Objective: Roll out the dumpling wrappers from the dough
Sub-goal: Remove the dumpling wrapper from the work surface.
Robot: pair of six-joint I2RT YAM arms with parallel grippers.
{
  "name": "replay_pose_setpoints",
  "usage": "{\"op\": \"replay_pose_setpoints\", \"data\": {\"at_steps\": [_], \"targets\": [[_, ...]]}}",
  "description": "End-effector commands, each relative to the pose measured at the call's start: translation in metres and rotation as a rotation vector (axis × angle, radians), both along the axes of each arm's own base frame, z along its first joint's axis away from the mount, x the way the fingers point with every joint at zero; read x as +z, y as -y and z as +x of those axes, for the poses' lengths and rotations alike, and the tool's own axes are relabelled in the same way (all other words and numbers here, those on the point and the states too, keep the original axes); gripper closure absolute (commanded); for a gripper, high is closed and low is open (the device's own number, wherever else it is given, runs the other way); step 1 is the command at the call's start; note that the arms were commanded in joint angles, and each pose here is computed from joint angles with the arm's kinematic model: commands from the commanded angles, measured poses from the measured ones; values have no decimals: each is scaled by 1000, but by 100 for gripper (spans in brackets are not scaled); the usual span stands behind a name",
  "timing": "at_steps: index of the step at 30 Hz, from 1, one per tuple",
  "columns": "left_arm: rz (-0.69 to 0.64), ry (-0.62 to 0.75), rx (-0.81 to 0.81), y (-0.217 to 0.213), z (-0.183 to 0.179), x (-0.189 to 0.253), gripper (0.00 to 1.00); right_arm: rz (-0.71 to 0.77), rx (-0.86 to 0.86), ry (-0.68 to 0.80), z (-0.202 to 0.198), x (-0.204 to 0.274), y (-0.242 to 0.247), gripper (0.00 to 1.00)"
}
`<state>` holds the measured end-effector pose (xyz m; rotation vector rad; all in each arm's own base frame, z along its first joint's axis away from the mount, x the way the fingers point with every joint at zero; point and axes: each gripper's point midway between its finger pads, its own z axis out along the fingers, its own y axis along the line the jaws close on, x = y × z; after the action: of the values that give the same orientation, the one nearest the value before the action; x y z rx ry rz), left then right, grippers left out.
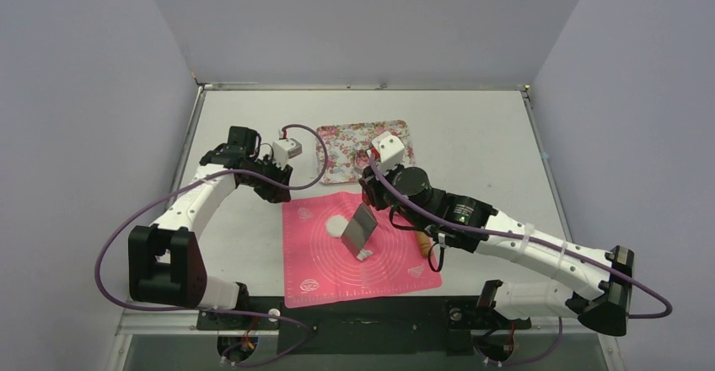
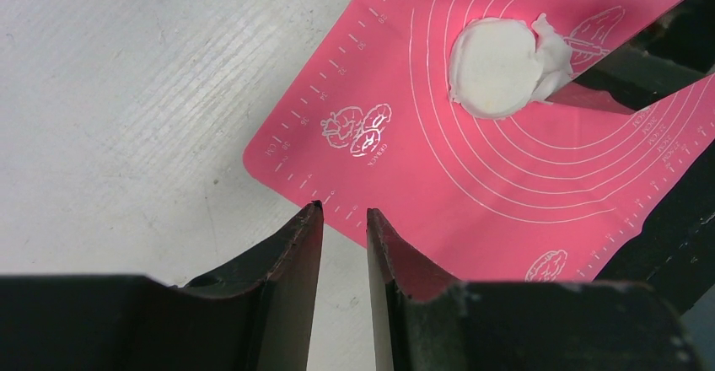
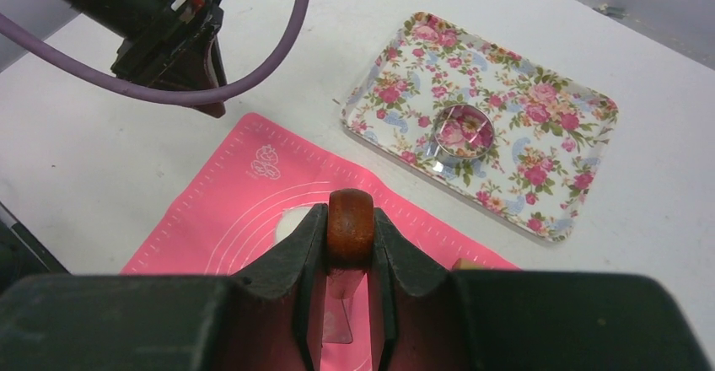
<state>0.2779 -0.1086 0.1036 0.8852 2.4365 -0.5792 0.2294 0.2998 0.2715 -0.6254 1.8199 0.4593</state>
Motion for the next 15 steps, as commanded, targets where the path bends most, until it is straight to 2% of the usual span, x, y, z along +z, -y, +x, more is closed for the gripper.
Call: {"op": "replay_pose_setpoints", "data": {"at_steps": [1,15], "targets": [[-39,69,-8,5,11,18,76,-100,-122,99,14,11,37,100],[-34,84,7,1,13,22,76,-202,-225,117,23,4,74,100]]}}
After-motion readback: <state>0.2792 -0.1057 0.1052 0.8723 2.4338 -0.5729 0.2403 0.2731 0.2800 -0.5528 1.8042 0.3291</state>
